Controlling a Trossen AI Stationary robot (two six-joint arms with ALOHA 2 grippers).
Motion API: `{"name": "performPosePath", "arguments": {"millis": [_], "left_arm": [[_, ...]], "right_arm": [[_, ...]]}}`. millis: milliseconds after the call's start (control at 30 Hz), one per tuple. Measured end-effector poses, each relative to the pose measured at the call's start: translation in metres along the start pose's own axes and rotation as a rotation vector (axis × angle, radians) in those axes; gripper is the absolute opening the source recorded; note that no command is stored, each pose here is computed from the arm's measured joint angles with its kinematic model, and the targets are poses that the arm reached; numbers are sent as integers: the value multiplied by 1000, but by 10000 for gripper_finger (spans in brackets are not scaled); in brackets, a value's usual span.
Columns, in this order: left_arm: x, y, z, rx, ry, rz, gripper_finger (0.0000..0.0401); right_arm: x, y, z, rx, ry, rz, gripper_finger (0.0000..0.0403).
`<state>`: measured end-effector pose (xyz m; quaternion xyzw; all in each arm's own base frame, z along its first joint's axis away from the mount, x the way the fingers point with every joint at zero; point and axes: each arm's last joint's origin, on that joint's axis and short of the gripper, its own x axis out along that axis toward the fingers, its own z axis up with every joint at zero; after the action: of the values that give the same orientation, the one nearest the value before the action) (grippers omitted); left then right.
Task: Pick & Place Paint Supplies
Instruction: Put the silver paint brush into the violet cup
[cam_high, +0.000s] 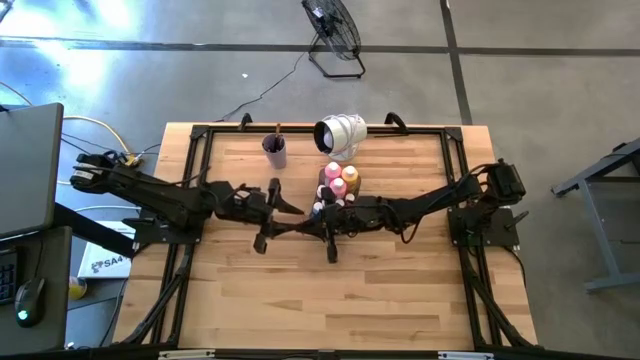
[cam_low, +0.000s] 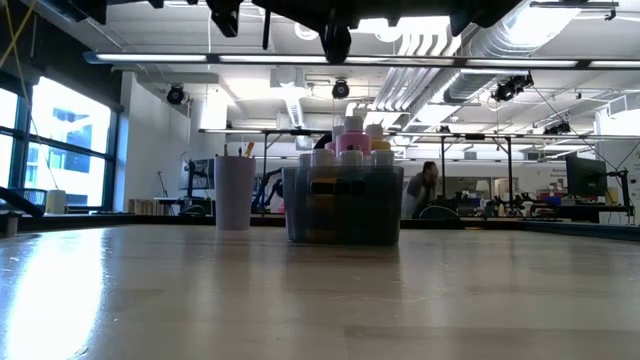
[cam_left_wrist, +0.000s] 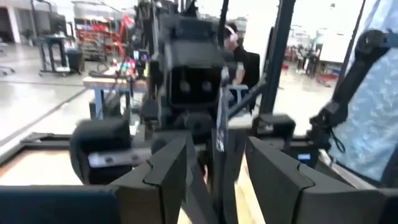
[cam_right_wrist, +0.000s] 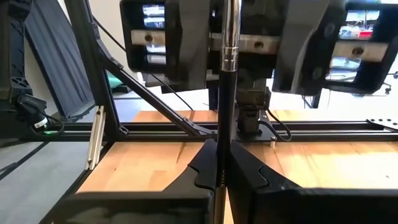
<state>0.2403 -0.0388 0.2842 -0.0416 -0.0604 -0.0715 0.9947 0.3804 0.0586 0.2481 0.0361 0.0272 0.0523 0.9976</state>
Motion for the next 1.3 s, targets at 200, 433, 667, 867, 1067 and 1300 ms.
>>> {"name": "performPosePath", "arguments": {"millis": [200, 433, 667, 867, 1067, 1300], "left_arm": [[5, 0, 8, 15, -19, 12, 161], [26, -1, 4, 17, 50, 16, 126], [30, -1, 11, 25, 31, 15, 78], [30, -1, 10, 25, 46, 16, 31], [30, -1, 10, 24, 48, 16, 8], [30, -1, 8, 25, 65, 17, 6]], "right_arm": [[0, 0, 0, 0, 3, 0, 5], [0, 0, -1, 0, 6, -5, 5], [0, 0, -1, 0, 7, -7, 5], [0, 0, -1, -1, 7, -8, 5], [0, 0, -1, -2, 6, -8, 8], [0, 0, -1, -3, 13, -4, 13]]}}
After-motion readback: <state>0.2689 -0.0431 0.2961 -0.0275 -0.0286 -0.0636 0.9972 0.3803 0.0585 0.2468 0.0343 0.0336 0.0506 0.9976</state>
